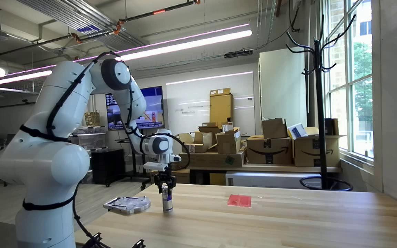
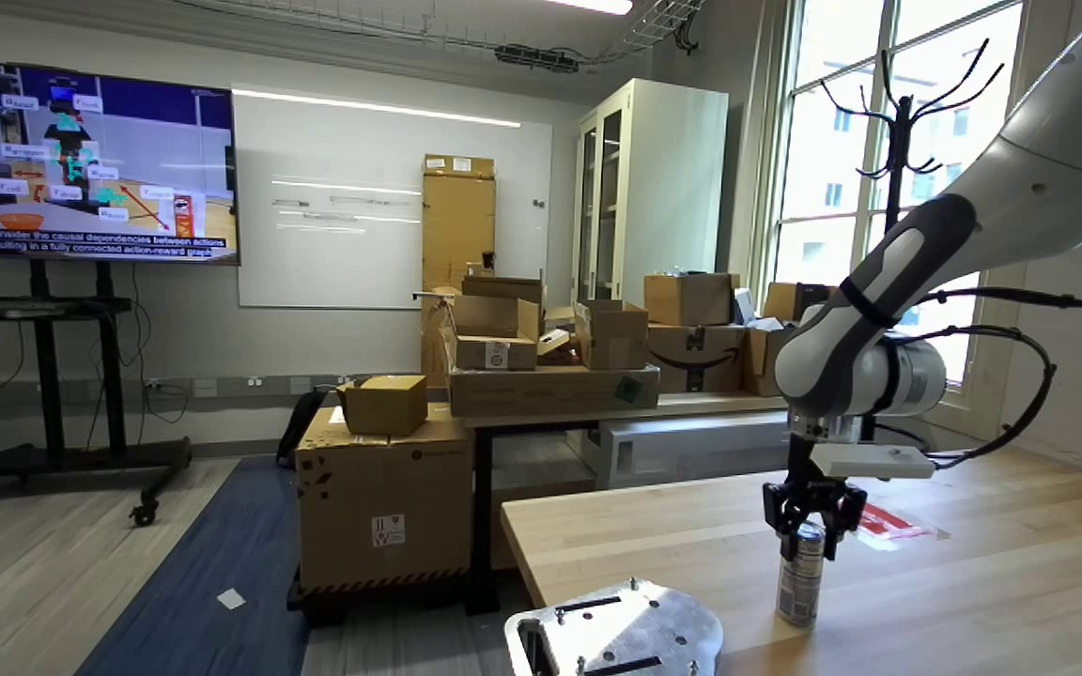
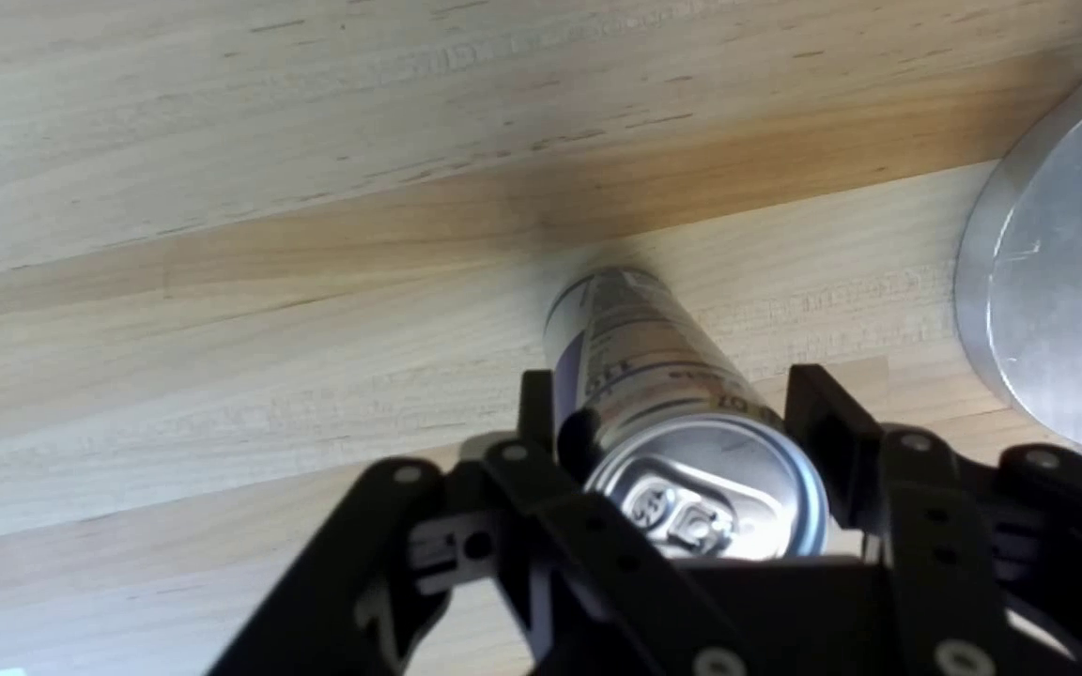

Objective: Put the can on the silver object

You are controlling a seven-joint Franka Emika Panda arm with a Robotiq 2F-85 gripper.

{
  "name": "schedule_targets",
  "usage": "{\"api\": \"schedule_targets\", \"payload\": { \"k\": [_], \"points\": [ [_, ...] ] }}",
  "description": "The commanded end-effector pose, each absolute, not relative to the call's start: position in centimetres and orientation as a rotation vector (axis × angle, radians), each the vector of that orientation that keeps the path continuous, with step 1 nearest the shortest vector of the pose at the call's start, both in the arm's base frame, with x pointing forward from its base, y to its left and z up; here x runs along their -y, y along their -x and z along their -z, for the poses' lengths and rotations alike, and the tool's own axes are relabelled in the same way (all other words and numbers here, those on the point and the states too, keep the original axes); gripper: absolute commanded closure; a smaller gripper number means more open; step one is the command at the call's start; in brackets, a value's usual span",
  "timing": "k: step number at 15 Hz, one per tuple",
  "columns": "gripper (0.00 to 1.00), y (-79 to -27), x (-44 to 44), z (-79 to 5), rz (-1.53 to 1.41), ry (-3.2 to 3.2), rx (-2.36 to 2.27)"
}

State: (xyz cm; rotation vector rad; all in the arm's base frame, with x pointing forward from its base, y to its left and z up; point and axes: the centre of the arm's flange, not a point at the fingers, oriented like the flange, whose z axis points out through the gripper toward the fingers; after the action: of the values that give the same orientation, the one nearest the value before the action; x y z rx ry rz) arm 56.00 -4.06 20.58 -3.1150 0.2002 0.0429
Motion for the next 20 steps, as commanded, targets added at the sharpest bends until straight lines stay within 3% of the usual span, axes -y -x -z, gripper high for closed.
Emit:
{"api": "schedule_targets", "payload": {
  "k": [1,8,20],
  "points": [
    [0.65,-56.4,3.9,-20.6,-0.019,3.124,-0.179],
    [0.67,-55.9,4.0,-22.1,-0.011,3.121,-0.175],
    [0.67,-49.7,1.4,-35.0,-0.029,3.118,-0.057]
  ]
}}
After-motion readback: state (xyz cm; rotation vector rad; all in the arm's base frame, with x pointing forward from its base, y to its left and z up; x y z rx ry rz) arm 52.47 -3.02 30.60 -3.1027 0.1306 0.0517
